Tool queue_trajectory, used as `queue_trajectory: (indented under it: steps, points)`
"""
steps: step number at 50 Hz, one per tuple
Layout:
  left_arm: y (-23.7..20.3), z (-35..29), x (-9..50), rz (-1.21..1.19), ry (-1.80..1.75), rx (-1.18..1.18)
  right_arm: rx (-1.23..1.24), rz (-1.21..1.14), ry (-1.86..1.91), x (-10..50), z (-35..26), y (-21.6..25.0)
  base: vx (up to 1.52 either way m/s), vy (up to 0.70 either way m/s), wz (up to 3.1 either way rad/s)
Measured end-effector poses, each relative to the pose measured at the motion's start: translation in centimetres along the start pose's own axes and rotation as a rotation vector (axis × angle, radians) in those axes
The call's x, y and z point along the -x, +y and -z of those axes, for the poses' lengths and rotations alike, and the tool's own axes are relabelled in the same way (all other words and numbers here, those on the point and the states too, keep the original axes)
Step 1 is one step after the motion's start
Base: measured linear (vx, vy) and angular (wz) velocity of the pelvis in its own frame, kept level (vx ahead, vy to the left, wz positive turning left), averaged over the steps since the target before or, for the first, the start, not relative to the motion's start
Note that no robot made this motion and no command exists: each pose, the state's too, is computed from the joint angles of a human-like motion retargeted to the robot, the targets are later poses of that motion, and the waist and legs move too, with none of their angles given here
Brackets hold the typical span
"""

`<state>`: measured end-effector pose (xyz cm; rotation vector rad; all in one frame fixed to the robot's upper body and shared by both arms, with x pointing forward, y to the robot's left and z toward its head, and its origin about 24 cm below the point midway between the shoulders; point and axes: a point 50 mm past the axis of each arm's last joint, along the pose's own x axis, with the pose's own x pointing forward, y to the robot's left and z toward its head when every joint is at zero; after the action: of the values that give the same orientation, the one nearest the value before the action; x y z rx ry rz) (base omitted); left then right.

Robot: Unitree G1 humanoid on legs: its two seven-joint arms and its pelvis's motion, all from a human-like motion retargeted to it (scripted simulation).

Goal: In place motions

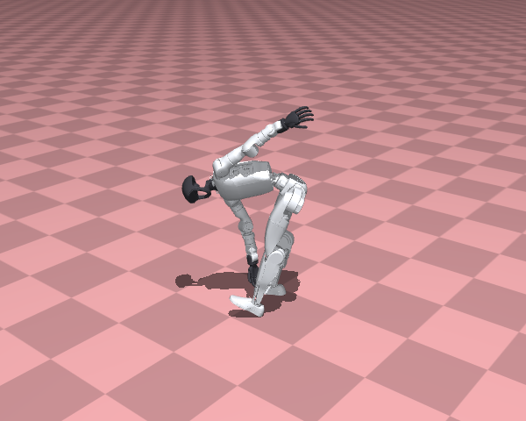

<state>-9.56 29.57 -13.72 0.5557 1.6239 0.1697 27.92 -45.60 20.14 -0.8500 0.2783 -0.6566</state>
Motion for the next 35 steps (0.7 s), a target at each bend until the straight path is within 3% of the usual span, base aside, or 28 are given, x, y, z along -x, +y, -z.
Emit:
queue_trajectory:
  steps: [8, 15, 23, 29, 35]
  points:
    - [-2.2, -3.6, -0.2, 0.101, -0.117, -0.068, -0.028, -0.082, 0.13, 2.2, 6.2, 5.6, -0.06, -0.14, 0.1]
    - [-3.9, -4.3, 0.0, 0.219, -0.111, -0.036, -0.036, -0.332, 0.291, 7.9, 11.8, 15.9, -0.01, 0.04, -0.15]
    - [-4.4, -6.1, 0.0, 0.251, -0.184, 0.037, -0.042, -0.668, 0.317, 17.3, 13.4, 26.9, 0.12, 0.2, -0.47]
    - [-1.1, -11.5, -0.4, 0.225, -0.311, 0.041, -0.029, -0.839, 0.459, 24.5, 17.4, 28.8, 0.16, 0.17, -0.47]
    - [3.7, -20.1, 0.9, 0.141, -0.535, -0.044, 0.126, -1.062, 0.583, 29.2, 21.8, 26.9, 0.01, 0.08, -0.54]
